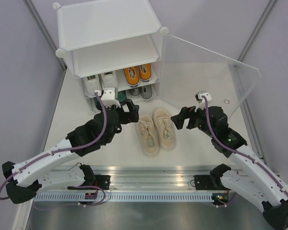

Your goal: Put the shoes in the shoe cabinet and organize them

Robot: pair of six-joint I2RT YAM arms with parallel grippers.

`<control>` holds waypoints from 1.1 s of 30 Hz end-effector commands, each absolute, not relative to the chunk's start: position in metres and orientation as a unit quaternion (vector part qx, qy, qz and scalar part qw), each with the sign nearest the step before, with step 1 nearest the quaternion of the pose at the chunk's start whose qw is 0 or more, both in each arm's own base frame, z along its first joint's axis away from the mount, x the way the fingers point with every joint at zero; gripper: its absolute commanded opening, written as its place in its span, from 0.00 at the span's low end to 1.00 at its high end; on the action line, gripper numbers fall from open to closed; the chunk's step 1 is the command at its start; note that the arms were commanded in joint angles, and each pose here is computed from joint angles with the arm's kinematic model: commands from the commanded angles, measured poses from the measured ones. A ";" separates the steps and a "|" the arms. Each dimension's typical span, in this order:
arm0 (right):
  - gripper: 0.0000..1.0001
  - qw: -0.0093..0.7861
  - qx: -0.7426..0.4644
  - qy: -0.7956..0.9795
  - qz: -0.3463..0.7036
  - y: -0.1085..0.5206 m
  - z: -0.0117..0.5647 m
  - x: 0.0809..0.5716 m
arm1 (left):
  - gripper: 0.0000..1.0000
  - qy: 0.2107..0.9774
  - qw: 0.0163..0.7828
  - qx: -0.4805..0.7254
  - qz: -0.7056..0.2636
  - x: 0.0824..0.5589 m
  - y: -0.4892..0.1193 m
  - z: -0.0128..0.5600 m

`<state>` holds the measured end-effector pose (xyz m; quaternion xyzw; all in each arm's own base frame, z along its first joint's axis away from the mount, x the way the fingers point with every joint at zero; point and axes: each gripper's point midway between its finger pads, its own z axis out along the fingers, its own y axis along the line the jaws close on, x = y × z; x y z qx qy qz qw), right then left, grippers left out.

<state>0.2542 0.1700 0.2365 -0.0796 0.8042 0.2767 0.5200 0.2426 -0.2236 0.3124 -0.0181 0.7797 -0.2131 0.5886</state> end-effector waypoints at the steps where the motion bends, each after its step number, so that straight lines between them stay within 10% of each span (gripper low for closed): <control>1: 0.98 0.532 -0.077 0.802 0.261 0.184 0.224 0.256 | 0.97 0.803 0.594 0.030 -0.038 0.248 -0.172 0.270; 14: 0.98 0.546 -0.011 0.811 0.212 0.188 0.147 0.225 | 0.97 0.854 0.517 -0.028 -0.038 0.248 -0.091 0.214; 33: 0.98 0.562 0.002 0.812 0.159 0.216 0.081 0.217 | 0.97 0.798 0.598 -0.067 -0.016 0.240 -0.056 0.246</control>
